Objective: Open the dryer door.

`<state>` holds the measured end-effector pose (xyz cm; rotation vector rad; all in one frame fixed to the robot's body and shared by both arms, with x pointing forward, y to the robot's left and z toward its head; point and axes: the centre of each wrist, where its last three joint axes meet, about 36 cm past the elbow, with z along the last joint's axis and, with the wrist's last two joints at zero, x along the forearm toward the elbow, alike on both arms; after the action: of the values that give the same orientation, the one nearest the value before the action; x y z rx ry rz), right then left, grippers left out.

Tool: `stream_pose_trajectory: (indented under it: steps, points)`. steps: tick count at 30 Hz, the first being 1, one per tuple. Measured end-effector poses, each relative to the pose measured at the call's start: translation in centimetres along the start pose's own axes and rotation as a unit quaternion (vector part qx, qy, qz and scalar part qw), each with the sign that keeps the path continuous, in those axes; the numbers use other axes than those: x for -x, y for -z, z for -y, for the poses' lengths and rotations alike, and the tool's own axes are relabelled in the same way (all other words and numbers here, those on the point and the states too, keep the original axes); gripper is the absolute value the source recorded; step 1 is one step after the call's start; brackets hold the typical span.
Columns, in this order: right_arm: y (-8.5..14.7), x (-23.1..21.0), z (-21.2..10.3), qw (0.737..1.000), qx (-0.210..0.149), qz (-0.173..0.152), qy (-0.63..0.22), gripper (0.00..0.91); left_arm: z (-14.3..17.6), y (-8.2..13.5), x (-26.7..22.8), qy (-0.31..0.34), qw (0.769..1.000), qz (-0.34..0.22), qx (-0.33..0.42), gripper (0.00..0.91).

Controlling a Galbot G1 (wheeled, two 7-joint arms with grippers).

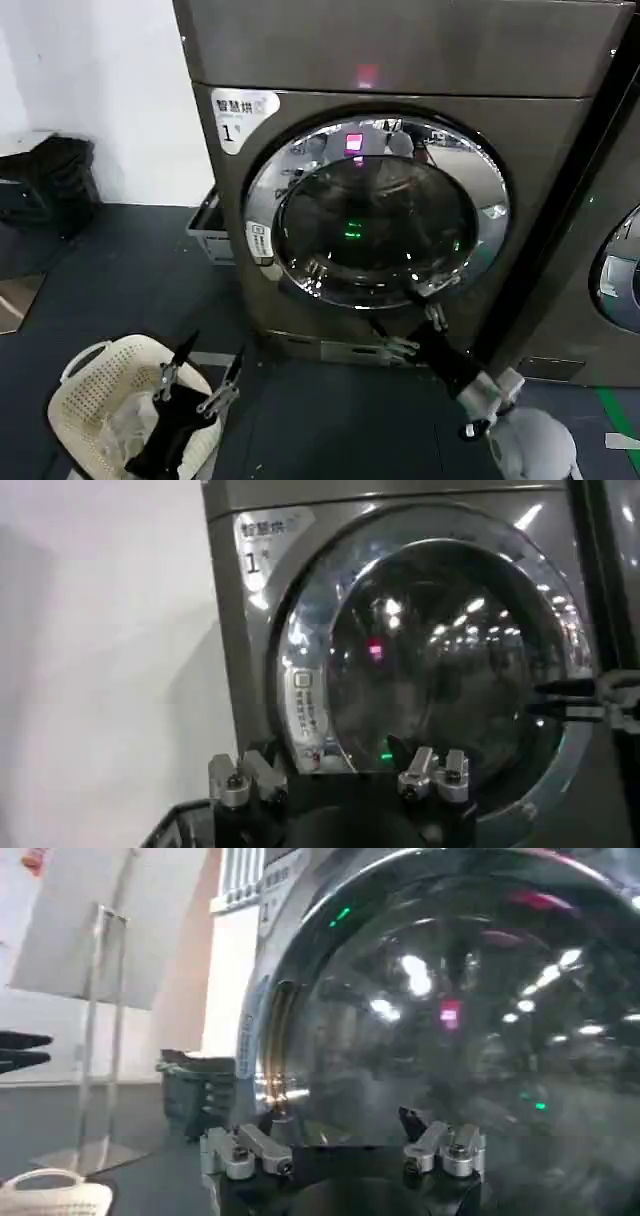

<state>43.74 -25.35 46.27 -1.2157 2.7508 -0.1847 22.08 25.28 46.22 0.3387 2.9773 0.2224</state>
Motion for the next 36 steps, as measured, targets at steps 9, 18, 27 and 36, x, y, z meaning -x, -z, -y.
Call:
stream_pose_trajectory:
  steps: [9,18,27,36]
  points:
    - [-0.7,5.8,0.9,0.999,-0.005,-0.01,0.051,0.907,0.2,0.5,-0.4,0.002,1.0,0.0,0.008,0.907]
    - [-1.1,10.0,1.6,0.997,0.005,-0.019,0.078,0.907,0.2,0.8,-0.3,0.001,1.0,0.006,0.008,0.907]
    - [-0.1,12.9,1.9,0.995,-0.01,-0.016,0.095,0.907,0.6,0.6,-0.4,-0.005,1.0,0.006,0.006,0.907]
    - [1.1,15.6,2.2,0.994,-0.022,-0.01,0.105,0.907,0.9,0.9,-0.5,-0.009,1.0,0.003,0.005,0.907]
